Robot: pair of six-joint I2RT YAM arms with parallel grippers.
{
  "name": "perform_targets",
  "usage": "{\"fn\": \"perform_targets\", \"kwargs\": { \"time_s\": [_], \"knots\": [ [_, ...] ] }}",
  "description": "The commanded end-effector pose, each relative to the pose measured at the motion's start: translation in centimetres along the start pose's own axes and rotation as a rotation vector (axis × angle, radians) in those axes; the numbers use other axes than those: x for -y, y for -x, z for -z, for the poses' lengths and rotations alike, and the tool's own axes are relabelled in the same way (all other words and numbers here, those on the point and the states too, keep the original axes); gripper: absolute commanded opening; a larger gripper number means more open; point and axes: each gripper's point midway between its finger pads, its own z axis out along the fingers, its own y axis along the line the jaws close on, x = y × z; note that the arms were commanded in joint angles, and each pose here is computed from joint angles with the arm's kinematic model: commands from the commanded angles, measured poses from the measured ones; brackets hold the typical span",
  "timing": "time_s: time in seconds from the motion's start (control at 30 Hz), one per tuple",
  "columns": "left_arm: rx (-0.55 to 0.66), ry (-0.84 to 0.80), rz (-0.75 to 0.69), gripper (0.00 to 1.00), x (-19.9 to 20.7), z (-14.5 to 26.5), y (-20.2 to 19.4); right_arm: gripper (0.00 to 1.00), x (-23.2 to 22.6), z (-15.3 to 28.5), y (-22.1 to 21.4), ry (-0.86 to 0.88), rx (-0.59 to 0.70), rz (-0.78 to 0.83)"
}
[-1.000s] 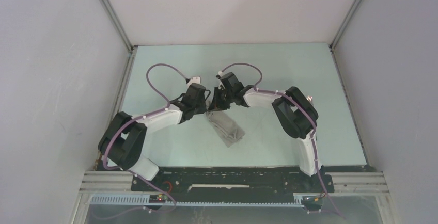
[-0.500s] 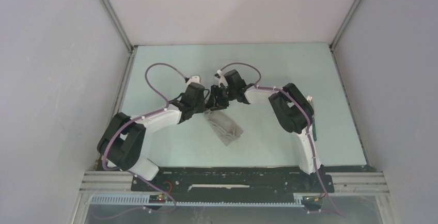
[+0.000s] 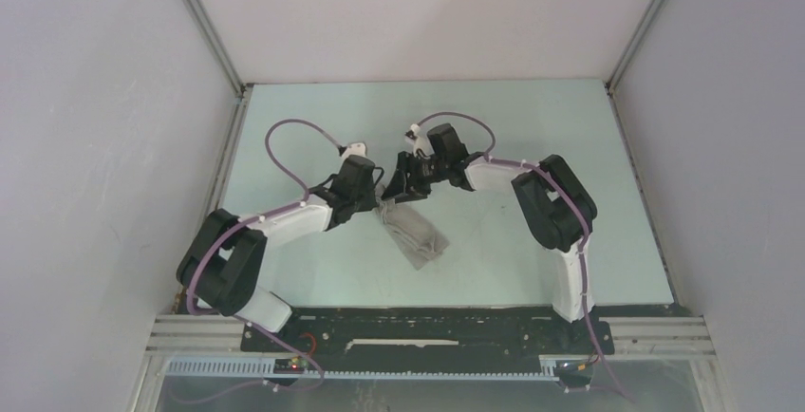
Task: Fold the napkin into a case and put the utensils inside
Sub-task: Grasp the top corner of the smaller rectangle folded napkin from the folded napkin.
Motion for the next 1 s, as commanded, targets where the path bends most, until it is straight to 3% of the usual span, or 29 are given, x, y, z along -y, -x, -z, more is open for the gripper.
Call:
{"fn": "perform_targets", "kwargs": {
  "time_s": [0.0,0.17,0.43,0.7,0.87,0.9,0.97],
  "knots": [
    [0.063,-0.007,0.031,0.00,0.1,0.7,1.8,0.61,-2.8,1.4,0.7,0.048,0.034,0.041],
    [0.064,-0.022,0.036,0.00,0.3,0.8,1.8,0.54,-2.0,1.1,0.7,0.053,0.039,-0.003],
    [0.077,-0.040,0.036,0.00,0.7,1.2,2.2,0.24,-2.9,-1.5,0.7,0.189,0.035,-0.070],
    [0.072,-0.038,0.037,0.00,0.6,0.9,2.0,0.26,-1.3,-4.1,0.6,0.160,0.030,-0.093],
    [0.069,-0.060,0.023,0.00,0.6,1.0,1.8,0.37,0.2,-4.3,1.7,0.127,0.077,-0.099],
    [0.073,-0.073,0.029,0.00,0.8,1.0,1.9,0.37,0.5,-4.4,2.0,0.132,0.077,-0.109],
    [0.071,-0.088,0.036,0.00,1.0,1.0,1.7,0.26,0.8,-5.1,2.3,0.129,0.054,-0.114]
  ]
}}
